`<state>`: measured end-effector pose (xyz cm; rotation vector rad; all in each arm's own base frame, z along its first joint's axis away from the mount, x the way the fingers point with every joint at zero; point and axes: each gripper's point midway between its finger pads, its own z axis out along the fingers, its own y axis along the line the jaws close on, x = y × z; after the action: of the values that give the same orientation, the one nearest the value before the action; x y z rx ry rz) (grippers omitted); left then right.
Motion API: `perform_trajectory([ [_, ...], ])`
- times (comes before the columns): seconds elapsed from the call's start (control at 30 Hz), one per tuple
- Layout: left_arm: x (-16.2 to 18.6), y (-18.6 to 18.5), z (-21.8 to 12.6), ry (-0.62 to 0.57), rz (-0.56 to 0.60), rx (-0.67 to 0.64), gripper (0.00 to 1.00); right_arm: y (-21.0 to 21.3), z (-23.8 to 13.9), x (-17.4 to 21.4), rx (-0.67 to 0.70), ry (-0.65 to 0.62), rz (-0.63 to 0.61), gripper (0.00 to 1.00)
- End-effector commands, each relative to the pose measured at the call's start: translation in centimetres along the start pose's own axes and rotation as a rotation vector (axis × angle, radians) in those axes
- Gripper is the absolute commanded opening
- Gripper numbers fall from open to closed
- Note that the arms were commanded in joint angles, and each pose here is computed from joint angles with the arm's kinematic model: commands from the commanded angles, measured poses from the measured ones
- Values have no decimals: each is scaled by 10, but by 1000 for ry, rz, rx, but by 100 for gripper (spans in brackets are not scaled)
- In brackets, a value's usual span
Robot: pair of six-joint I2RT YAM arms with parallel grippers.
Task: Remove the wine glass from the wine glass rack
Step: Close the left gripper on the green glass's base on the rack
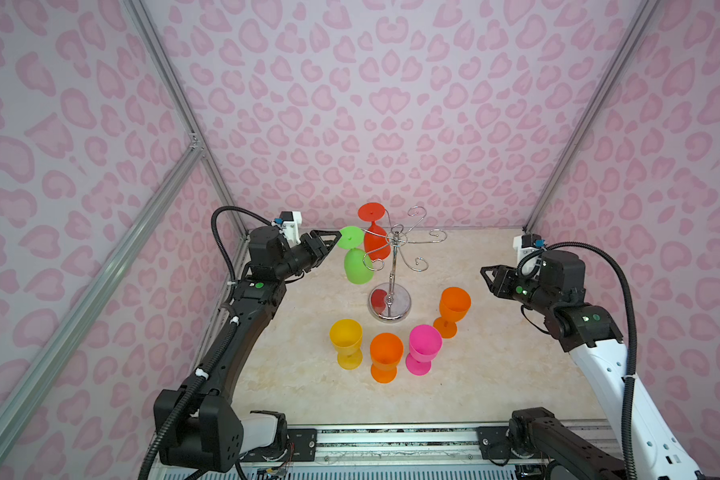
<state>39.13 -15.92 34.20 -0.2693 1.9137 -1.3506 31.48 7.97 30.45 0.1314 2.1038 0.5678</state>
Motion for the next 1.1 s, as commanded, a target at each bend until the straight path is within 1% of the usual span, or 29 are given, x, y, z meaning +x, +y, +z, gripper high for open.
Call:
perform_trajectory([
  [0.0,-2,-8,2,-1,15,51,47,3,3,-3,-25,-12,6,40],
  [0.27,1,-7,5,13,-5,62,37,2,6,-3,-28,-9,14,40],
  [0.33,1,-7,5,14,-8,63,37,3,6,-4,-31,-12,13,40],
  [0.37,1,-7,5,12,-7,63,32,3,7,-4,-31,-10,14,40],
  [0.67,-2,-15,6,7,-1,92,21,3,11,-2,-42,0,23,40],
  [1.07,-1,-19,6,21,-33,109,7,3,14,-3,-54,1,33,40],
])
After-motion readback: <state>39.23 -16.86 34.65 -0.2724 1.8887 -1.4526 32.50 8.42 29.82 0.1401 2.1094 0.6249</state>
